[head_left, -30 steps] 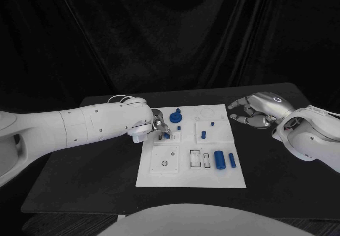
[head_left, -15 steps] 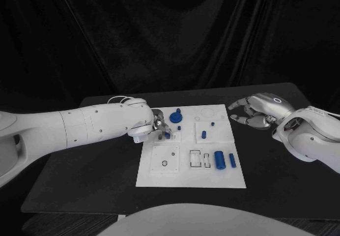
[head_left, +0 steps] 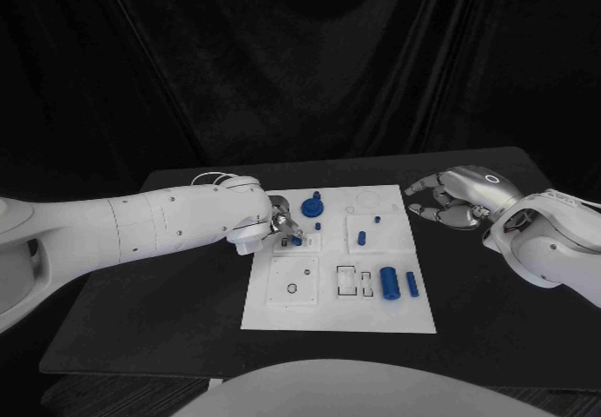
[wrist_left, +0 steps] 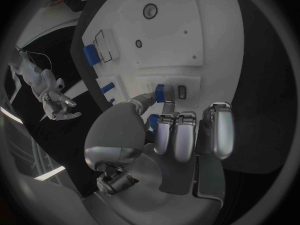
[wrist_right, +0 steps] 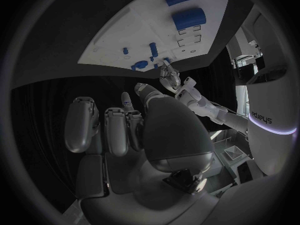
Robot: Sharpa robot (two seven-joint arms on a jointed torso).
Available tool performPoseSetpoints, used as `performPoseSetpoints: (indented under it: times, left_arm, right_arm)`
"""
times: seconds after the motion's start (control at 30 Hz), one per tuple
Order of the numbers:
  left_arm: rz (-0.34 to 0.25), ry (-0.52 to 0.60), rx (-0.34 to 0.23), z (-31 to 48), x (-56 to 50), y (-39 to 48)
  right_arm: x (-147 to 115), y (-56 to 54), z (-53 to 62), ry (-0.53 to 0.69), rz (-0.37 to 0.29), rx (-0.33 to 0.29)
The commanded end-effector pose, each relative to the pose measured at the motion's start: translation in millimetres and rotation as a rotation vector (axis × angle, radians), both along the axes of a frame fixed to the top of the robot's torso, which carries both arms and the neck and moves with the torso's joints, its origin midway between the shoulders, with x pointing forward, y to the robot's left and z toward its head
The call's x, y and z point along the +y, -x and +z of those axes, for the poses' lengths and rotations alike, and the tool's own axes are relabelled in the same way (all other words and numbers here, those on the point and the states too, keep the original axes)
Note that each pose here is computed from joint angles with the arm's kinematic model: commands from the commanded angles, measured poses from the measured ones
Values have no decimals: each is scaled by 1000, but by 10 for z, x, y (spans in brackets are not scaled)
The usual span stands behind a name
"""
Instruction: Assemble the parts on the task board
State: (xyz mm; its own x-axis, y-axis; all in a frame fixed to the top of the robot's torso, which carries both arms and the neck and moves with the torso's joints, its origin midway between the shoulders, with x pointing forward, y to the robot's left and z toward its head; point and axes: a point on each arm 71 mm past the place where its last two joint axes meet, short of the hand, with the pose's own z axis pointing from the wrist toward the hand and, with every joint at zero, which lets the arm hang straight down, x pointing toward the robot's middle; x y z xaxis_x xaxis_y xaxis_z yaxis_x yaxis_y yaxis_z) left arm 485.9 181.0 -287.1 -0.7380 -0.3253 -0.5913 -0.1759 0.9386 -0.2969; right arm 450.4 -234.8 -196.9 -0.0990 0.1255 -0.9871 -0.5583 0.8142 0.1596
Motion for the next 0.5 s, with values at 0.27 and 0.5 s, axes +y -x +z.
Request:
performPoseSetpoints:
  times: [0.27, 0.5]
  left_arm:
    - [-16, 8, 16, -29, -7, 19]
    - [-26, 8, 25, -50, -23, 27]
  right_arm:
    - [-5, -5, -25, 8, -18, 11]
    - [-1, -3, -30, 9, -17, 14]
